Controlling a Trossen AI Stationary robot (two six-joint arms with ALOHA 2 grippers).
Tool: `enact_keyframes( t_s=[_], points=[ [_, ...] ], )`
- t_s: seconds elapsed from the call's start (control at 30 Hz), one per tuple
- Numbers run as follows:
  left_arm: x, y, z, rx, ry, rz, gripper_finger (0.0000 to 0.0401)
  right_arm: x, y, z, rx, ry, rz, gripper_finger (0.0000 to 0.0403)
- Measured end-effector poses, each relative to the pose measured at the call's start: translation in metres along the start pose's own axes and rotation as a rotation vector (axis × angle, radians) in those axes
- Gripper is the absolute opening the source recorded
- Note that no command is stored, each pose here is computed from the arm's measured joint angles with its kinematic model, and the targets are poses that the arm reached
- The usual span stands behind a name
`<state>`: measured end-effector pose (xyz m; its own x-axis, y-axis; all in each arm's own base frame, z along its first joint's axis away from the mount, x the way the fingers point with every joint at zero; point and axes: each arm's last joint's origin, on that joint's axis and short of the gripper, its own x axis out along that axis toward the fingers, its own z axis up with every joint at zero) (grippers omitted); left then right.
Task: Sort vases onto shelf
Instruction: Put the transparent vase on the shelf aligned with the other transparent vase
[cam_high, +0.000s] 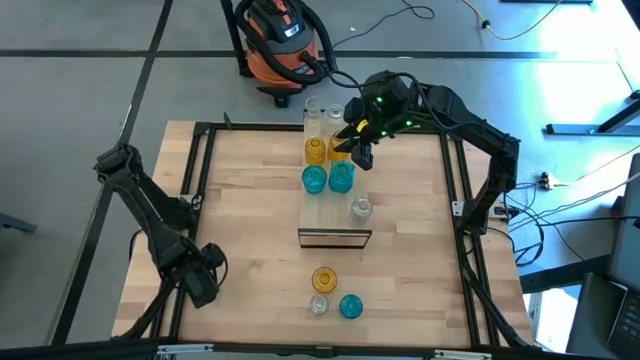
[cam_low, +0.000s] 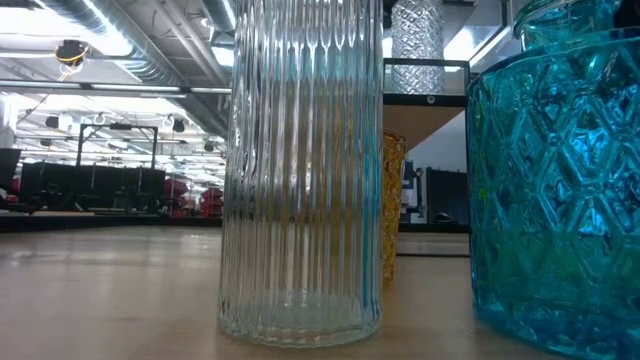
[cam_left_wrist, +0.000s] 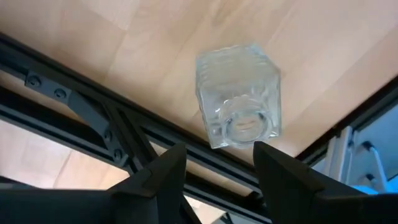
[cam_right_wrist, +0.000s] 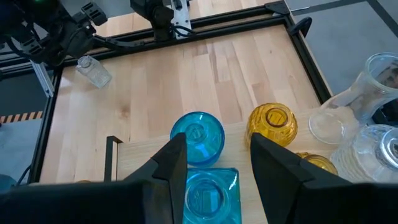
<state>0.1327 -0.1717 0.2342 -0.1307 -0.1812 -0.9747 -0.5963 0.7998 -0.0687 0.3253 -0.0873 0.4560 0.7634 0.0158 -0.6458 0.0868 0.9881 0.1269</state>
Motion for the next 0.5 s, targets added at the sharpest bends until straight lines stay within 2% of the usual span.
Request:
enact_keyframes(
  t_s=[0.2, 0.5],
  points=[
    [0.008, -0.004, -0.001, -0.009, -0.042, 0.03, 0.018, 0.0, 0.0, 0.0, 0.0, 0.0, 0.0, 0.0143],
    [0.035, -0.001, 0.005, -0.075, -0.018, -0.024, 0.0179, 0.0, 0.0, -0.001, 0.003, 0.005, 0.001, 0.0143]
  ],
)
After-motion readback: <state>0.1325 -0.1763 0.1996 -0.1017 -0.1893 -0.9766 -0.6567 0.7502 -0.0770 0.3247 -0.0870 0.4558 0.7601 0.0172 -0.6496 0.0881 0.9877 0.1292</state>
